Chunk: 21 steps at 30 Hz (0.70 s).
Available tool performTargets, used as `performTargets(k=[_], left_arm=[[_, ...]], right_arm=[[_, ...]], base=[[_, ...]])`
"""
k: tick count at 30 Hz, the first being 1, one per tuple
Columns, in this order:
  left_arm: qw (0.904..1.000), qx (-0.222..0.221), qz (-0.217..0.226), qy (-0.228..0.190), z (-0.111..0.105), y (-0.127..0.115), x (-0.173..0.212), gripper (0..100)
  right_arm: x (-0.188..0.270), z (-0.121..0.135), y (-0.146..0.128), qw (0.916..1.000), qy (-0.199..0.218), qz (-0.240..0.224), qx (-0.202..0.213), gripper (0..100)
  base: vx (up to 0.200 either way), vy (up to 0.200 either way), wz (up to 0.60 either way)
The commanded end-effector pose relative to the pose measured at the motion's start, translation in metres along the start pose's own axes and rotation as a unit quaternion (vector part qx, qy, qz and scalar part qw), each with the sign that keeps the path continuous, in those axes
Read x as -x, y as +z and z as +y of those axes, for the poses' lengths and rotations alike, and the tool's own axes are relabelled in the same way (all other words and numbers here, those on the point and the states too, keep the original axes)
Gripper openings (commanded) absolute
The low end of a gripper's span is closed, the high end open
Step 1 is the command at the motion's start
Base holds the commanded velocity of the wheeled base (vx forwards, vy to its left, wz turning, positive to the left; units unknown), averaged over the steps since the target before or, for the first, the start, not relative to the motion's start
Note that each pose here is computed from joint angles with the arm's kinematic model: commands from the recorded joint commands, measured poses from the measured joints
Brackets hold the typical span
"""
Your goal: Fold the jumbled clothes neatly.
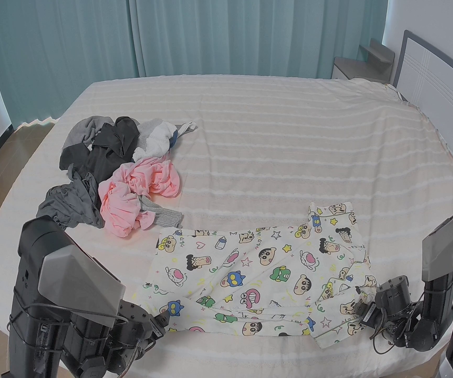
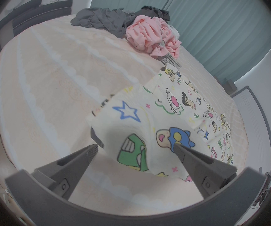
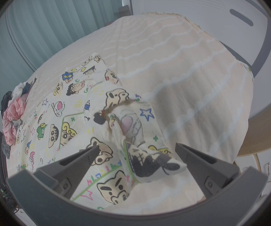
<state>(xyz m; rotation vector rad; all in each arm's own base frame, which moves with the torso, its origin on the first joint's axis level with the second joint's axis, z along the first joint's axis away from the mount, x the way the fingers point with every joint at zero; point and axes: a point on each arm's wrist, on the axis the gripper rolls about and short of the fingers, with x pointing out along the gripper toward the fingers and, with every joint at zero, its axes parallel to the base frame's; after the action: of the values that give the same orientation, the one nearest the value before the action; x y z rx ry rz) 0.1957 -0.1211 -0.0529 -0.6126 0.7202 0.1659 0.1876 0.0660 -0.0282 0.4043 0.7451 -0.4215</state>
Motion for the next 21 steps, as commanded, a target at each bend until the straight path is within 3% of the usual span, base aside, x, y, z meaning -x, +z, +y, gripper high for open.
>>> performTargets(k=[1,6,13,18,21], left_arm=[[0.9991,0.025,-0.032,-0.015,-0.004,0.017,0.006,100],[0.9977,0.029,-0.056,-0.025,-0.004,0.035,0.019,100],[0.9976,0.02,-0.06,-0.03,-0.003,0.039,0.031,100],[0.9924,0.039,-0.063,-0.098,-0.015,0.055,0.051,100],[0.99,0.037,-0.045,-0.128,-0.018,0.056,0.057,100]], right_arm=[[0.013,0.0,0.01,0.9994,0.011,-0.031,0.0,100],[0.027,-0.001,0.031,0.9969,0.03,-0.073,-0.01,100],[0.041,-0.002,0.048,0.9921,0.057,-0.111,-0.015,100],[0.059,0.012,0.043,0.9842,0.159,-0.078,0.005,100],[0.056,0.014,0.039,0.9836,0.171,-0.054,0.018,100]], base=[[0.0,0.0,0.0],[0.0,0.0,0.0],[0.0,0.0,0.0],[0.0,0.0,0.0],[0.0,0.0,0.0]])
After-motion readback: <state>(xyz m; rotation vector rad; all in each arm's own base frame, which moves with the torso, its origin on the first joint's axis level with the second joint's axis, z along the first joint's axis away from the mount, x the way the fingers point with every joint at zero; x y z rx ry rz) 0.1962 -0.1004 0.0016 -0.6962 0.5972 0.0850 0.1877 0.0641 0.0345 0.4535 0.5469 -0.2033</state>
